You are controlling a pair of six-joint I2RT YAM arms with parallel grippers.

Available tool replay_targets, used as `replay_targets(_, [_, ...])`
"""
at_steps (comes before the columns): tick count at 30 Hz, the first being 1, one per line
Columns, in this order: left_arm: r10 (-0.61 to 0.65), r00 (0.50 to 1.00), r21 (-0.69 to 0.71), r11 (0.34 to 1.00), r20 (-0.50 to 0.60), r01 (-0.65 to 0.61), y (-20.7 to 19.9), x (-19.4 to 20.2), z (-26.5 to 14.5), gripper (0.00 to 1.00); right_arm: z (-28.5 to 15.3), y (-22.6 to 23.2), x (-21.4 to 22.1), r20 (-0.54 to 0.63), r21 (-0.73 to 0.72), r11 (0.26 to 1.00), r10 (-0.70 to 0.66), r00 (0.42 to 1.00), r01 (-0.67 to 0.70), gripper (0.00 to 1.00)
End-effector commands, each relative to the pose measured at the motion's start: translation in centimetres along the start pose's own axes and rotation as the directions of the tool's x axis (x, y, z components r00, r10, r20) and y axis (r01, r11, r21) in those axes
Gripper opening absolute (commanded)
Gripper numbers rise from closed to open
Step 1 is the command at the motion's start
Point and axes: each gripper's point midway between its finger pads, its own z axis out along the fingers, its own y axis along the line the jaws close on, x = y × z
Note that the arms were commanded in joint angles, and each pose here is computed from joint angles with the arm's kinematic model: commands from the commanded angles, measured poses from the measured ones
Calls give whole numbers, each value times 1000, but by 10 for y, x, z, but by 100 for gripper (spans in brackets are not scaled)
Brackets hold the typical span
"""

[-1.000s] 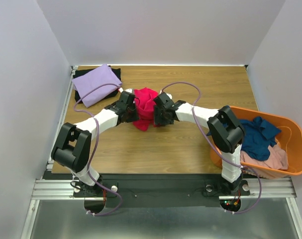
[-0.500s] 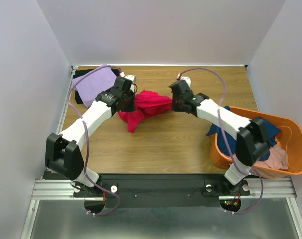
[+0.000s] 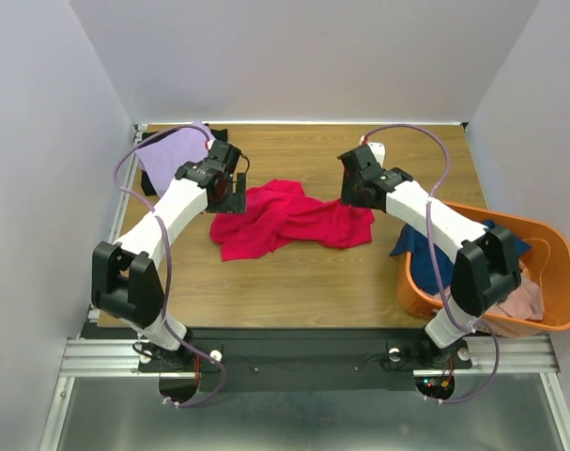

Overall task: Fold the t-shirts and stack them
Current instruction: Flatten the tshirt out

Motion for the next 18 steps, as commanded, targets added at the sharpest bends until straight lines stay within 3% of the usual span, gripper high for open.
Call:
replay_targets(1, [-83,988,82,994,128,73,-10,-15,-29,97,-2,12,3,-27,-33,999,24,999,-24,64])
replay_targets(8, [-111,992,284,951,-55,122,-60,47,-3,86,0,17,3,-43,-52,998,35,998,-37,68])
replay_targets(13, [-90,990,268,956,-111,117,-69,73,13,87,7,15,11,-85,-60,997,52,995,-58,70])
replay_targets(18, [-128,984,152,978,-123,146,-56,81,34,89,9,14,10,-94,-64,996,56,994,-62,70])
